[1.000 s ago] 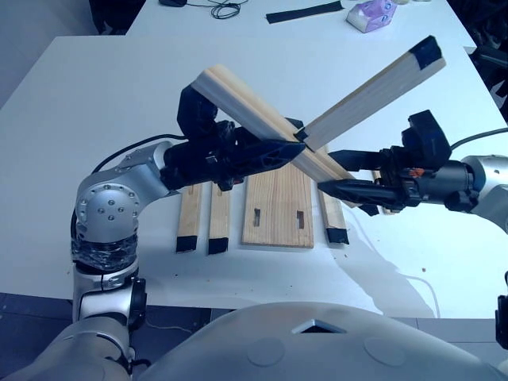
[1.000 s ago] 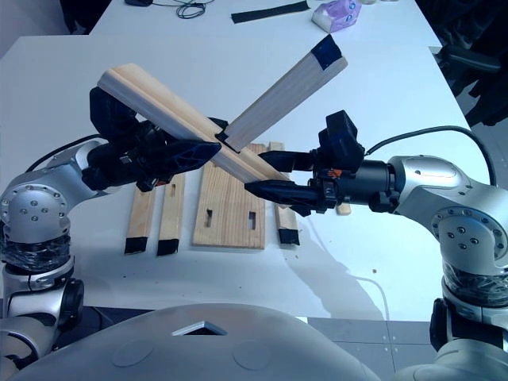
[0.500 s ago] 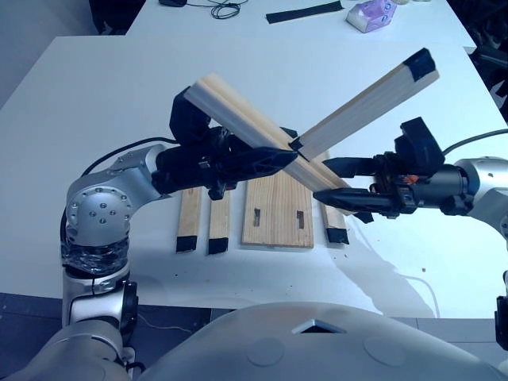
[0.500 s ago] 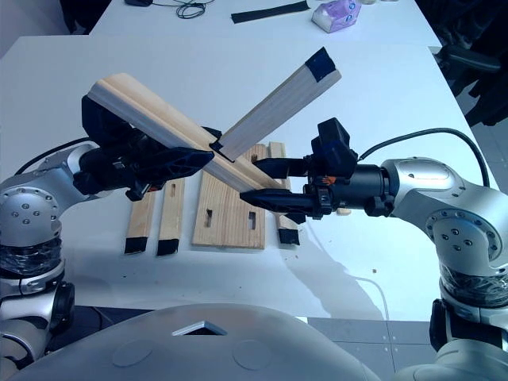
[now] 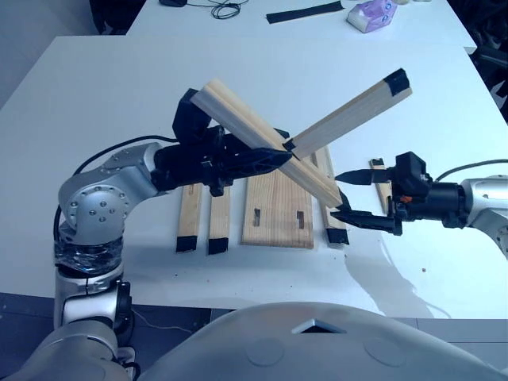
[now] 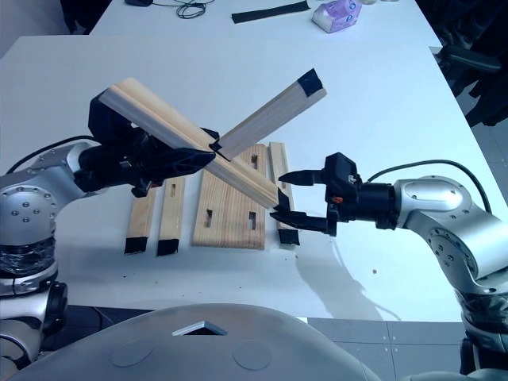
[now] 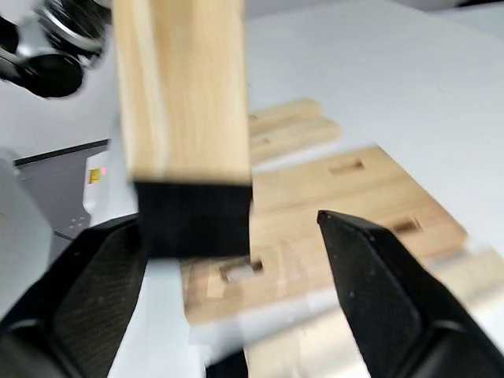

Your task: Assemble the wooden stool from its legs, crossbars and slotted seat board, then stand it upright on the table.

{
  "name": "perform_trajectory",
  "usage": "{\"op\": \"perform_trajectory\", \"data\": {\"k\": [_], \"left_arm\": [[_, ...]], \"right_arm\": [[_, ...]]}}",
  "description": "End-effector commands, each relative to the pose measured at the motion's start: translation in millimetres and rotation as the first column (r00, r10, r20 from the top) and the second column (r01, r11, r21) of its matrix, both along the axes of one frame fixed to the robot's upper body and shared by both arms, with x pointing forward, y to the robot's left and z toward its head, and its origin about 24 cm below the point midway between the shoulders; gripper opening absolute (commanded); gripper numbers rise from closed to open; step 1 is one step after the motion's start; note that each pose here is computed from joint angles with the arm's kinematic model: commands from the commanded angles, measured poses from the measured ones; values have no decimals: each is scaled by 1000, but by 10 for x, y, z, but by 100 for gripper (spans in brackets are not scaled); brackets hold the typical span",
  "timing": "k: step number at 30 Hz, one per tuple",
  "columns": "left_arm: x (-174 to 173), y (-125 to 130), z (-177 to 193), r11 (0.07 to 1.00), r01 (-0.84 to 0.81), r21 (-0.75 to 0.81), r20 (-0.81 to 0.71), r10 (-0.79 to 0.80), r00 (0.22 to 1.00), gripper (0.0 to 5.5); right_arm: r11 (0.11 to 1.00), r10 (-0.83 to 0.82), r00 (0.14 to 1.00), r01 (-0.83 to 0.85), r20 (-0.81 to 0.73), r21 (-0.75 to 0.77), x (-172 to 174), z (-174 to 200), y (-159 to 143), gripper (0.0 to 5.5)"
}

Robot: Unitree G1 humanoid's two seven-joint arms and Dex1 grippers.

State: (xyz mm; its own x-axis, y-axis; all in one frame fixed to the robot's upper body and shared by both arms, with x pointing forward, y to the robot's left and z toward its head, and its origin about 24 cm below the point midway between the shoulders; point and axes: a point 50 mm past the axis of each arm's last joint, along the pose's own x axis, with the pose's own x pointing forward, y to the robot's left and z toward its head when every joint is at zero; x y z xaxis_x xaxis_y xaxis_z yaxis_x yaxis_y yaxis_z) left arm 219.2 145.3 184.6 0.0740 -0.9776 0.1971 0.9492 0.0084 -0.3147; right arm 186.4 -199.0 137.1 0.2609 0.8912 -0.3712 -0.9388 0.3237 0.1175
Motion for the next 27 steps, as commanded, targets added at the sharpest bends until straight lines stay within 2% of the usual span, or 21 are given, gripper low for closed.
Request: {"op": "perform_trajectory", "data": {"k": [1, 8, 12, 19, 27], "left_arm": [[-79, 106, 85, 993, 30, 115, 91, -41, 995, 212], [-70, 284, 102, 958, -44, 283, 238, -25, 971, 212], [-63, 357, -15, 931, -83, 357, 300, -30, 953, 212], [-111, 481, -250, 894, -62, 444, 304, -85, 949, 212], [-97, 543, -335, 877, -52, 478, 313, -115, 943, 212]], "right_arm": [[994, -89, 995, 91, 34, -58, -45, -13, -176, 372], [980, -181, 982, 184, 55, -70, -189, -39, -289, 372], [977, -201, 977, 205, 65, -66, -228, -61, -264, 372], [973, -216, 973, 221, 81, -65, -232, -91, -241, 372], [972, -223, 971, 229, 89, -57, -243, -109, -211, 372]]}}
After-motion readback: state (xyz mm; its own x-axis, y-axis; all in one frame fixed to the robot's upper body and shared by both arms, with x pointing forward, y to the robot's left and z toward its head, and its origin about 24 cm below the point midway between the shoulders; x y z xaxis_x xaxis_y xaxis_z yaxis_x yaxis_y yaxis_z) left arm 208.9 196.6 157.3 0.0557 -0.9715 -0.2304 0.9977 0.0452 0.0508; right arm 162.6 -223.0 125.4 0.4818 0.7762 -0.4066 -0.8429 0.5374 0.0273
